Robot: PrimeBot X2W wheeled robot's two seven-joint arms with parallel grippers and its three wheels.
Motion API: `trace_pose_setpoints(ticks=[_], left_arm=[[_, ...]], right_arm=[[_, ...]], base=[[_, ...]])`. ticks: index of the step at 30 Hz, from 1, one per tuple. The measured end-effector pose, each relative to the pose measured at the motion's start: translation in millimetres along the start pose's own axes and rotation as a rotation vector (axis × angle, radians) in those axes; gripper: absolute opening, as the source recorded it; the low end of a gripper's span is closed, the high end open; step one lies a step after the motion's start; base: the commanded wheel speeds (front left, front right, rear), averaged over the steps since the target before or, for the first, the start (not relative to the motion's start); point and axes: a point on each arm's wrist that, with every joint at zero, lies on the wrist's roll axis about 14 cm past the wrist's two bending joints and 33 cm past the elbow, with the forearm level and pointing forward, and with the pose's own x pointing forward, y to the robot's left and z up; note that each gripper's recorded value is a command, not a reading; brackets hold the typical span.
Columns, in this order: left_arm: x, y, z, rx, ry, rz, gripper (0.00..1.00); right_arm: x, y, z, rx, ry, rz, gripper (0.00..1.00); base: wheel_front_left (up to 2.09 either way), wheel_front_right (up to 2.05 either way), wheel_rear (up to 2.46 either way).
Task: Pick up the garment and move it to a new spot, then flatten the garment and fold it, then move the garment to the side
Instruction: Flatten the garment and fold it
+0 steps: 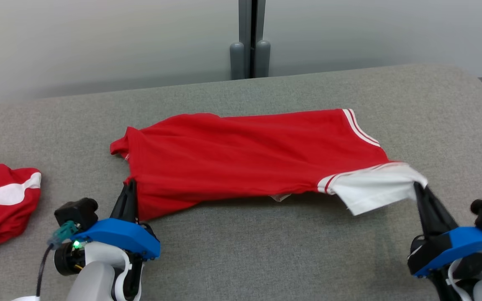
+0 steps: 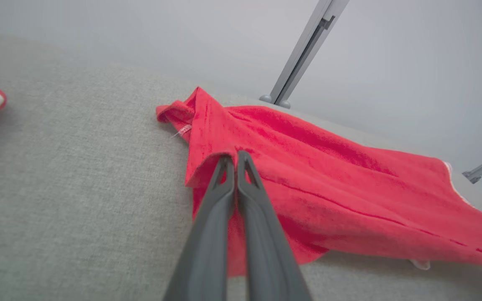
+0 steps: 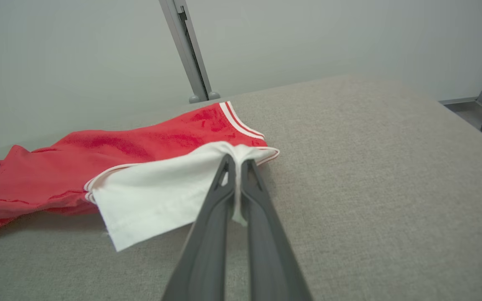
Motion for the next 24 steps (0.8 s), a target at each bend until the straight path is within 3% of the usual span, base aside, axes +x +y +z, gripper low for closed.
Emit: trace_pose_setpoints(ticks=[9, 17, 24], left_arm=[[-21.2, -44.4, 89.7, -0.217, -0.234, -0.176, 0.0], [-54.0, -86.4, 174.0, -0.279, -0.373, -0.378, 0.0], [-66.7, -115.0, 230.6, -0.259, -0.41, -0.517, 0.0]], right_arm=[[-12.4, 22.6, 105.2, -0.031, -0.28, 0.066, 0.0], [-22.5, 45.3, 174.5, -0.134, -0.431, 0.092, 0.0], [-22.6, 58.6, 225.3, -0.191, -0.554, 0.101, 0.0]], base=[[0.0, 0.0, 0.0], [0.0, 0.0, 0.0], [0.0, 0.0, 0.0]])
